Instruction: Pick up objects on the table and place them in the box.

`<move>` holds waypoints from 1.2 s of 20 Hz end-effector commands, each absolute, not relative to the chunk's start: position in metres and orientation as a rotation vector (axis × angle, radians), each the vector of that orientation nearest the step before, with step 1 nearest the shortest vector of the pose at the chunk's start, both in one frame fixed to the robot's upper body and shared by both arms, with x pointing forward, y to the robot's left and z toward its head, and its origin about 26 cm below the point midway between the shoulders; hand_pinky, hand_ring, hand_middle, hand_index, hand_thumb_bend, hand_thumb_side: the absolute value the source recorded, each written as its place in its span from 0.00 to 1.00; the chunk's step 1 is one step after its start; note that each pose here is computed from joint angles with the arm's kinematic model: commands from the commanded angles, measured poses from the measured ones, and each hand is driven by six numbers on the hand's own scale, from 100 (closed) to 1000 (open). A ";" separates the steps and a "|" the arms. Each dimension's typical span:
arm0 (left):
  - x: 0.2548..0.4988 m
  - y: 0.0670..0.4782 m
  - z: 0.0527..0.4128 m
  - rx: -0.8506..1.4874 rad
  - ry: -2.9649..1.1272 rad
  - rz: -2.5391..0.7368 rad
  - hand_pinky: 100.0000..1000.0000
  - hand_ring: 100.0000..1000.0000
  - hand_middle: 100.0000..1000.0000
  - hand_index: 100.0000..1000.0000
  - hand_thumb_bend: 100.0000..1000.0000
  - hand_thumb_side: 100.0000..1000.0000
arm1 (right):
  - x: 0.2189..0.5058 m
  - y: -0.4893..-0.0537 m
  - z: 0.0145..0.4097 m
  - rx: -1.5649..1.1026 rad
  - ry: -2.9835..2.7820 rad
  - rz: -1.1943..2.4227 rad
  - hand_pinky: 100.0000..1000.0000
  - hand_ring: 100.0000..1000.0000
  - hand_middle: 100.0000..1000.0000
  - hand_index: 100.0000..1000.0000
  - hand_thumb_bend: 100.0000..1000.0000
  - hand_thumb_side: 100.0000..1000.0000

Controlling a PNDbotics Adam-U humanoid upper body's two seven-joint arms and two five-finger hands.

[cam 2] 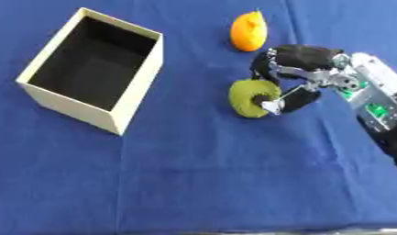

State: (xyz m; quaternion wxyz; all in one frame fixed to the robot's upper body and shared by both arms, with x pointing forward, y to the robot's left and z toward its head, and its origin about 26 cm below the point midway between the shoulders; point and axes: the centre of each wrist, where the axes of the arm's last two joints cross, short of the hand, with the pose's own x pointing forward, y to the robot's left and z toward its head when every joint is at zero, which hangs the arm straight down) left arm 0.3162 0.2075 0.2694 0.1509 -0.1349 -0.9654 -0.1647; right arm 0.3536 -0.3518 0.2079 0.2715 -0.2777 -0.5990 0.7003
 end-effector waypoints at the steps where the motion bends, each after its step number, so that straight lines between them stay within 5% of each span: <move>1: 0.312 0.207 0.277 -0.398 -2.796 -0.497 0.76 0.74 0.62 0.79 0.00 0.53 | 0.348 -0.356 0.225 -0.818 -1.617 1.917 0.76 0.80 0.27 0.62 0.00 0.29; 24: 0.312 0.206 0.275 -0.401 -2.783 -0.503 0.76 0.73 0.61 0.78 0.00 0.53 | 0.333 -0.329 0.262 -0.829 -1.929 1.849 0.76 0.78 0.15 0.57 0.00 0.19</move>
